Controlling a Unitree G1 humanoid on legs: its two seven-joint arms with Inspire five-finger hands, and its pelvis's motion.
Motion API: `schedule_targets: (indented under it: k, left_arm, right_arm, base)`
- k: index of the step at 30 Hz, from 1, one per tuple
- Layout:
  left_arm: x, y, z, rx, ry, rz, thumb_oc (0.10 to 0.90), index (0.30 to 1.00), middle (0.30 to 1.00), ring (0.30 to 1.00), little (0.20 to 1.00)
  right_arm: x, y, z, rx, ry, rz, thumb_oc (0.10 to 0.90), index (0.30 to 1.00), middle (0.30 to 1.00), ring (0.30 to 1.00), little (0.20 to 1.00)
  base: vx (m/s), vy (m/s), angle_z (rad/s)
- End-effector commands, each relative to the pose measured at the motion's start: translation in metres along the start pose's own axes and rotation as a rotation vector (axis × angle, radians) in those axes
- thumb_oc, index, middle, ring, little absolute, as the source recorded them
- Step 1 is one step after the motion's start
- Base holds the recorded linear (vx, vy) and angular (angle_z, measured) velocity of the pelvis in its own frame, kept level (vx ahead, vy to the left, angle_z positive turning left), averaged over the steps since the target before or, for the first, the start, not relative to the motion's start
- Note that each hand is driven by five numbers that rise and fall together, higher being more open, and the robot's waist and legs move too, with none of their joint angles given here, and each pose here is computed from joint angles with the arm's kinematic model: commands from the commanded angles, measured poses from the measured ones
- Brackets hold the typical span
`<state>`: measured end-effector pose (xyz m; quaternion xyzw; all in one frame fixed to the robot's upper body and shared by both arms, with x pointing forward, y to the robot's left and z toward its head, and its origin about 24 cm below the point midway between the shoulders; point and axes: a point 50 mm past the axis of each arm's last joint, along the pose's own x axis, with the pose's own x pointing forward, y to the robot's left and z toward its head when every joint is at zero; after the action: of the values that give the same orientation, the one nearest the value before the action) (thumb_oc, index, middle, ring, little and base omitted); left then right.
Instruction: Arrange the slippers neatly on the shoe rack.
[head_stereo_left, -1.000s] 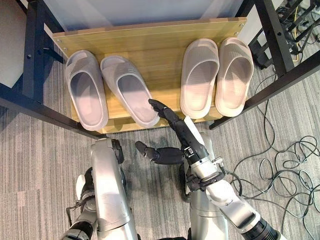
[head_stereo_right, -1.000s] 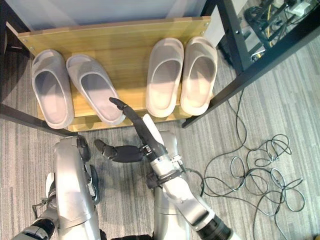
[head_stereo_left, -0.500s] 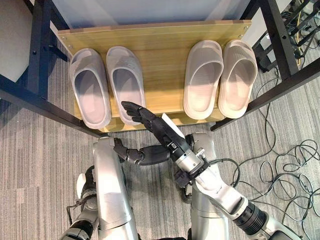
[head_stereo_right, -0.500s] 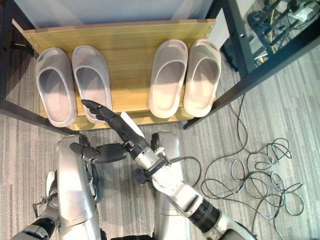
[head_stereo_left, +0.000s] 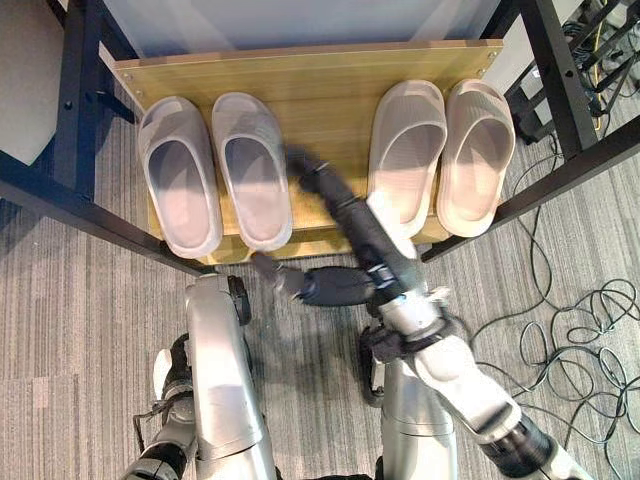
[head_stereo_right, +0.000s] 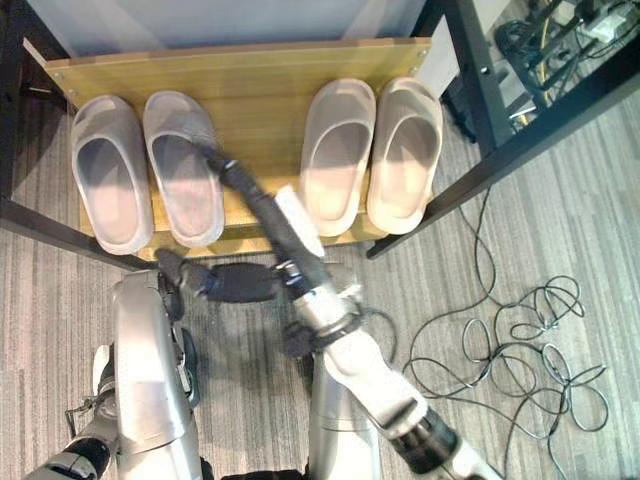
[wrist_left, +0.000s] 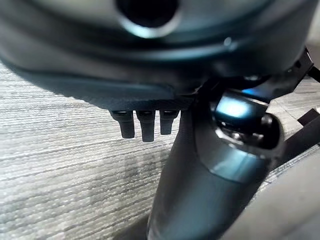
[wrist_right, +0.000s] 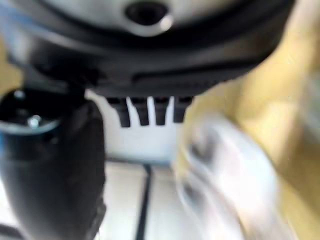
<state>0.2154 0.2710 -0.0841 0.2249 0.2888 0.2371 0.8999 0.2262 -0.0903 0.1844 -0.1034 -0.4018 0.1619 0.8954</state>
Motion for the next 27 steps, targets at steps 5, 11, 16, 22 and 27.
schedule_targets:
  k: [5, 11, 16, 22, 27]
  left_arm:
    - [-0.017, -0.024, -0.005, 0.017, -0.057, -0.051, 0.8, 0.9, 0.9, 0.9, 0.9]
    - [-0.014, -0.026, 0.001, 0.014, -0.055, -0.071, 0.8, 0.9, 0.9, 0.9, 0.9]
    - [-0.011, -0.026, 0.005, 0.014, -0.058, -0.077, 0.8, 0.9, 0.9, 0.9, 0.9]
    - [-0.01, -0.025, 0.004, 0.019, -0.05, -0.082, 0.8, 0.9, 0.9, 0.9, 0.9]
    - [-0.01, -0.025, 0.004, 0.015, -0.048, -0.088, 0.8, 0.9, 0.9, 0.9, 0.9]
  right_arm:
    - [0.004, 0.007, 0.035, -0.087, -0.221, -0.011, 0.8, 0.9, 0.9, 0.9, 0.9]
    - [0.008, 0.025, 0.016, 0.061, -0.105, 0.11, 0.8, 0.9, 0.9, 0.9, 0.9]
    - [0.014, 0.034, 0.007, 0.155, -0.051, 0.165, 0.8, 0.9, 0.9, 0.9, 0.9]
    - [0.016, 0.04, 0.002, 0.208, -0.018, 0.203, 0.8, 0.9, 0.9, 0.9, 0.9]
    - [0.022, 0.042, 0.004, 0.256, -0.03, 0.225, 0.8, 0.9, 0.9, 0.9, 0.9]
  base:
    - [0.0, 0.0, 0.0]
    - [0.0, 0.0, 0.0]
    - [0.0, 0.0, 0.0]
    - [0.0, 0.0, 0.0]
    - [0.0, 0.0, 0.0]
